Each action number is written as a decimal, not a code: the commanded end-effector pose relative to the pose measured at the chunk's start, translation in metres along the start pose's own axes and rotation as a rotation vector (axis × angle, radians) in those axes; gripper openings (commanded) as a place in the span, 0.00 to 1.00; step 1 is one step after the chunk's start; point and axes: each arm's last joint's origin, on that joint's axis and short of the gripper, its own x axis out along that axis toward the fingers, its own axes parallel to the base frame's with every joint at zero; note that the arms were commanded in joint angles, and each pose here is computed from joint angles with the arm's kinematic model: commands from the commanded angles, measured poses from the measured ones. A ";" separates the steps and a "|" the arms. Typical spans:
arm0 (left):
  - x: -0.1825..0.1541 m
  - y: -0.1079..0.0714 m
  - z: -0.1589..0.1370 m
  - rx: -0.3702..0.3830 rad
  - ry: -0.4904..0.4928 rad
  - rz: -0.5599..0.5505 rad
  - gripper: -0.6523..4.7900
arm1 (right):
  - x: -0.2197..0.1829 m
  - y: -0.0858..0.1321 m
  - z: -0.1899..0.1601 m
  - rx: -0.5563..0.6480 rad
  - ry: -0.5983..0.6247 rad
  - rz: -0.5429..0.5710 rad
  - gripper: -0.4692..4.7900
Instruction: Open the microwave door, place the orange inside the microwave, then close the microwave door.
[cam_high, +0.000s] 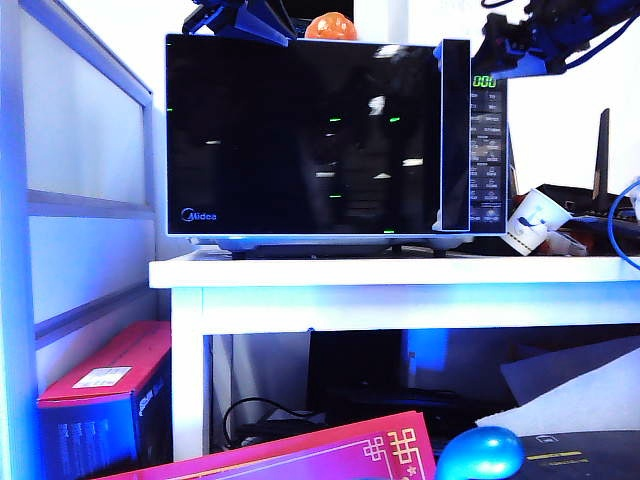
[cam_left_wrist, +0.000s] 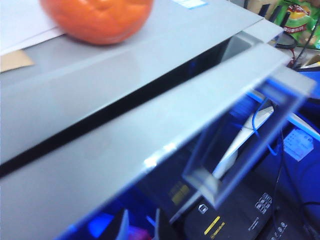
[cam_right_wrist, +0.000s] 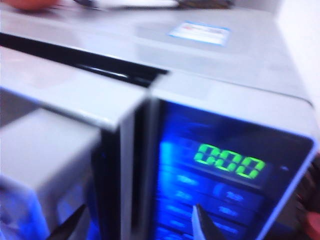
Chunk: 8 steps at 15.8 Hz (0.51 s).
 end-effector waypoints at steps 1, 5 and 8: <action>-0.006 -0.009 0.014 0.048 -0.106 -0.022 0.28 | -0.009 0.011 0.015 -0.021 -0.053 0.182 0.61; -0.008 -0.016 0.023 0.081 -0.183 -0.032 0.28 | -0.039 0.015 0.039 -0.040 -0.079 0.197 0.61; -0.008 -0.016 0.028 0.096 -0.233 0.007 0.28 | -0.061 0.024 0.062 -0.085 -0.142 0.225 0.61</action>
